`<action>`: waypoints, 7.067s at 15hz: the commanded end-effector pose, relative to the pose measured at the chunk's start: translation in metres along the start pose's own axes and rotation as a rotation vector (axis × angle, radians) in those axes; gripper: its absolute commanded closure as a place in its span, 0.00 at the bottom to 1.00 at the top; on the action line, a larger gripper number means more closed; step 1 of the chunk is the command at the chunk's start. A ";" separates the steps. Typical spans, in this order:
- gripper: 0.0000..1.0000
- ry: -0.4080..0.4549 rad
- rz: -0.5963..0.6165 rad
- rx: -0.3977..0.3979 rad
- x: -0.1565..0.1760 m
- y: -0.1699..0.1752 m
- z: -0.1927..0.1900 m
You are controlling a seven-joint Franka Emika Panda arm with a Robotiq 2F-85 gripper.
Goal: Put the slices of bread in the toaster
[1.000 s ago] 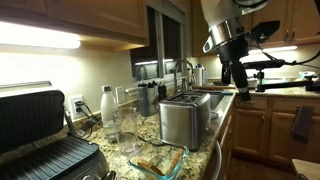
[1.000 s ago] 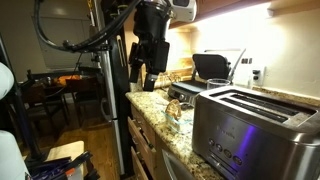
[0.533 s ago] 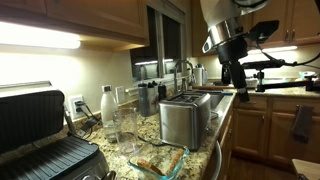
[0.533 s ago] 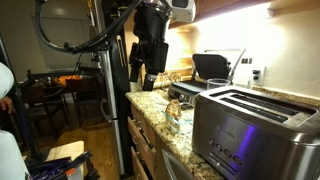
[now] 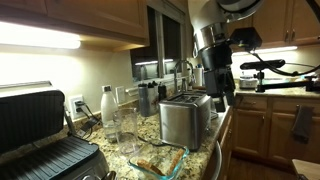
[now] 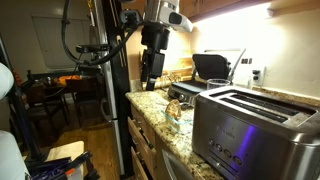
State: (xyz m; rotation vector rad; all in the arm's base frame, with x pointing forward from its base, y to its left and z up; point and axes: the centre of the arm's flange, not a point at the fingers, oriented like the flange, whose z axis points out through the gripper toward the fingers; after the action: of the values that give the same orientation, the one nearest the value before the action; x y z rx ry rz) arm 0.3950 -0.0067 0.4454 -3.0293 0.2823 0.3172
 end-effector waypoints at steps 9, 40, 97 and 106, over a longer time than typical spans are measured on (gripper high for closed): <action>0.00 -0.026 0.322 -0.009 0.051 -0.055 0.026; 0.00 -0.114 0.804 -0.004 0.147 -0.065 0.108; 0.91 -0.113 0.890 0.051 0.178 -0.037 0.074; 0.91 -0.079 0.913 0.016 0.157 -0.030 0.042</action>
State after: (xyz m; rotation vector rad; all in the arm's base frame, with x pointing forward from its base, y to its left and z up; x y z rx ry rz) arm 0.5636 0.0011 0.3425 -2.6332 1.5615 0.4861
